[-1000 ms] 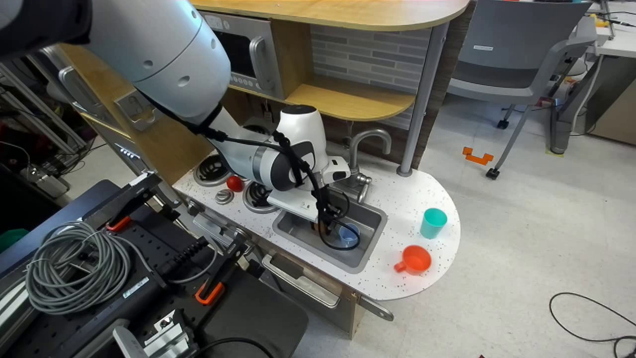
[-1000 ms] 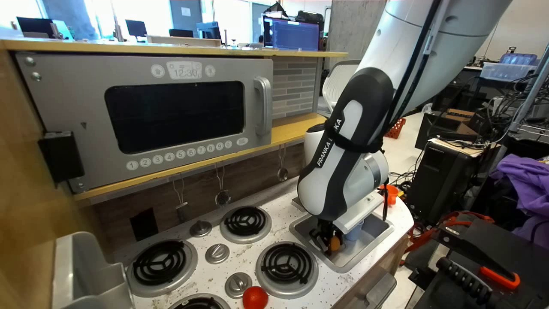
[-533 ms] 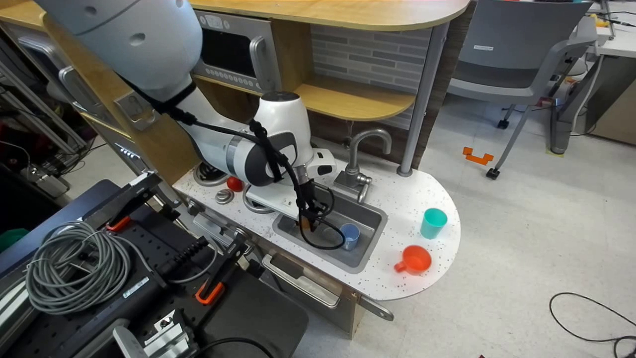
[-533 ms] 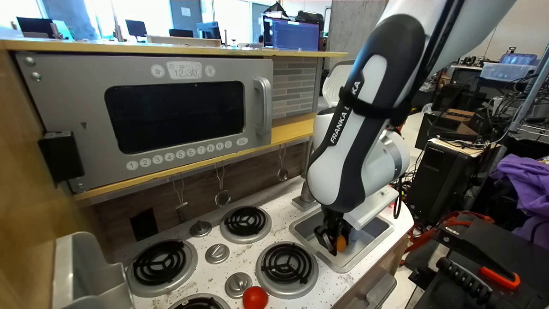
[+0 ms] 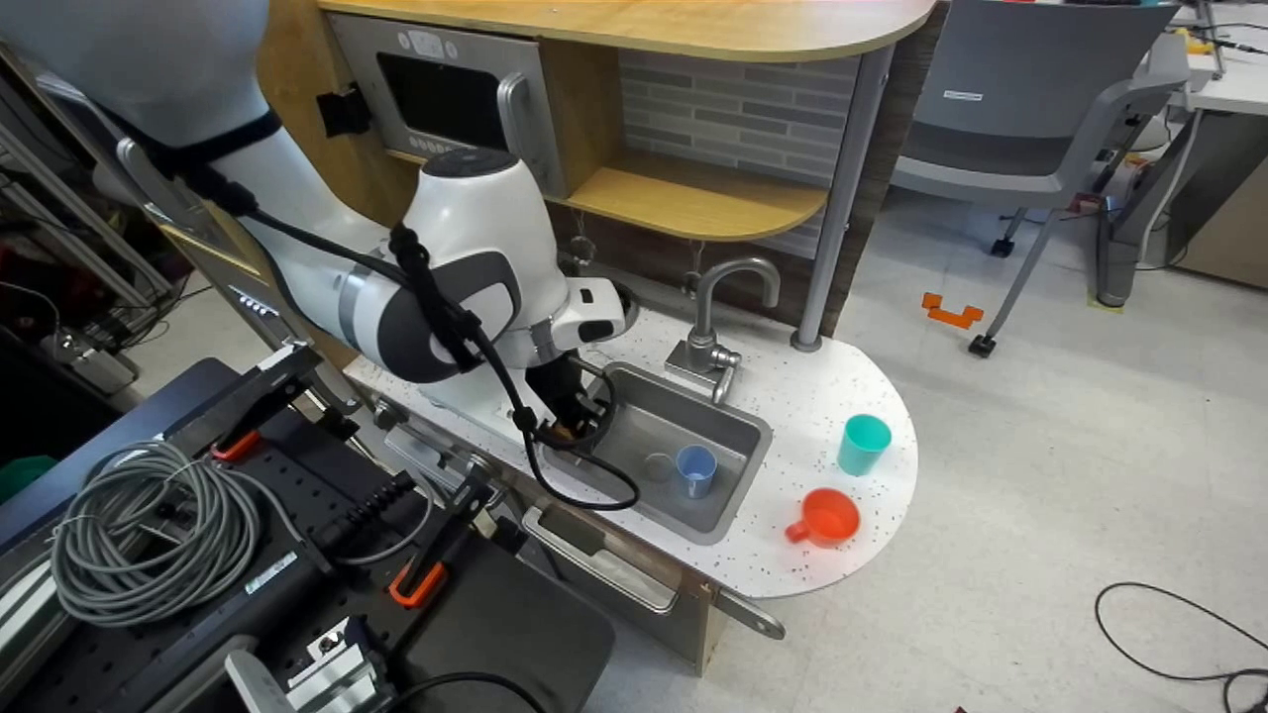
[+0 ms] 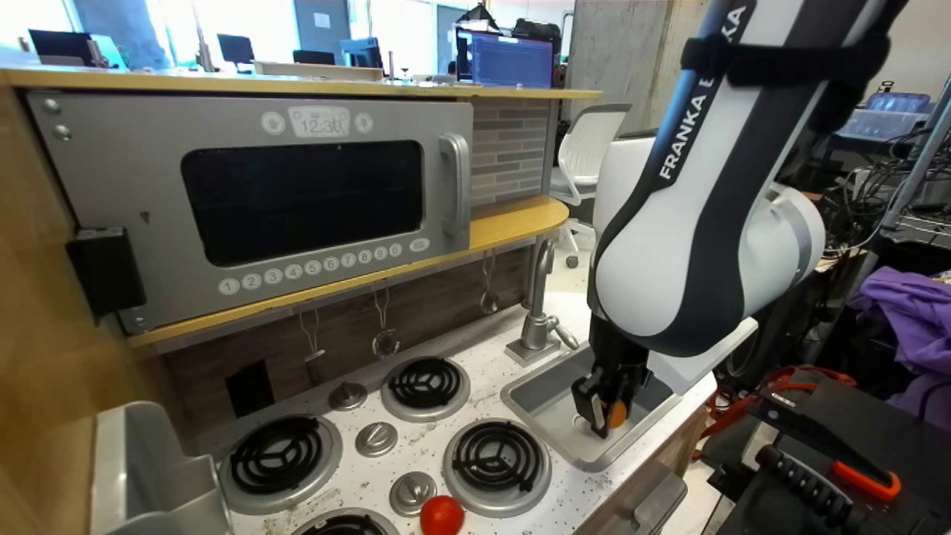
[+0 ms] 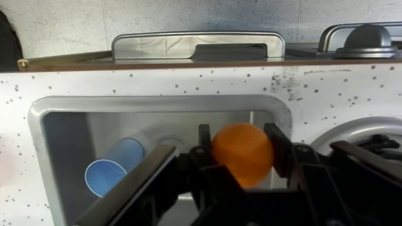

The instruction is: Take the orange ball from the sink and place it on the right front plate of the stove

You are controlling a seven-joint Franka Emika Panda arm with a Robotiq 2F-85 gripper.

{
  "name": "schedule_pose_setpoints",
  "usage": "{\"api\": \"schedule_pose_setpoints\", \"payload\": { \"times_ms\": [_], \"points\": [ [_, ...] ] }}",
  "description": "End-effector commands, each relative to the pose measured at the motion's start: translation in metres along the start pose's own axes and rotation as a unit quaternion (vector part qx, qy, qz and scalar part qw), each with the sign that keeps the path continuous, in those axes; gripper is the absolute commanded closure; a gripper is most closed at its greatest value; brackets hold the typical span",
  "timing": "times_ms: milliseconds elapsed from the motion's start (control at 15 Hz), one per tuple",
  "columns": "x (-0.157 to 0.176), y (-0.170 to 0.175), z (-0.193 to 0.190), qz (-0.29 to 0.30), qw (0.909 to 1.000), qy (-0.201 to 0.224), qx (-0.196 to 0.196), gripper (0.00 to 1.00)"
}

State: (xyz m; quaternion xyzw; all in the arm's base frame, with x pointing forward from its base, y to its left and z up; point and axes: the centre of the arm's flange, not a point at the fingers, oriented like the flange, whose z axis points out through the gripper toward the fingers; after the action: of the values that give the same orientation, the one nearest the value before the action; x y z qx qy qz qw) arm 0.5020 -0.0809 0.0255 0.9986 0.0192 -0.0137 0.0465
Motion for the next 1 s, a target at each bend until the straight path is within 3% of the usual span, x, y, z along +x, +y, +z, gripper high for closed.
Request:
{"api": "schedule_pose_setpoints", "payload": {
  "times_ms": [0,467,933],
  "points": [
    [0.004,-0.034,-0.026,-0.026,0.9991,0.033,0.009,0.79],
    [0.055,-0.101,-0.047,-0.075,0.9956,0.055,0.001,0.79],
    [0.068,-0.112,-0.027,-0.074,0.9971,0.02,-0.009,0.79]
  ]
}}
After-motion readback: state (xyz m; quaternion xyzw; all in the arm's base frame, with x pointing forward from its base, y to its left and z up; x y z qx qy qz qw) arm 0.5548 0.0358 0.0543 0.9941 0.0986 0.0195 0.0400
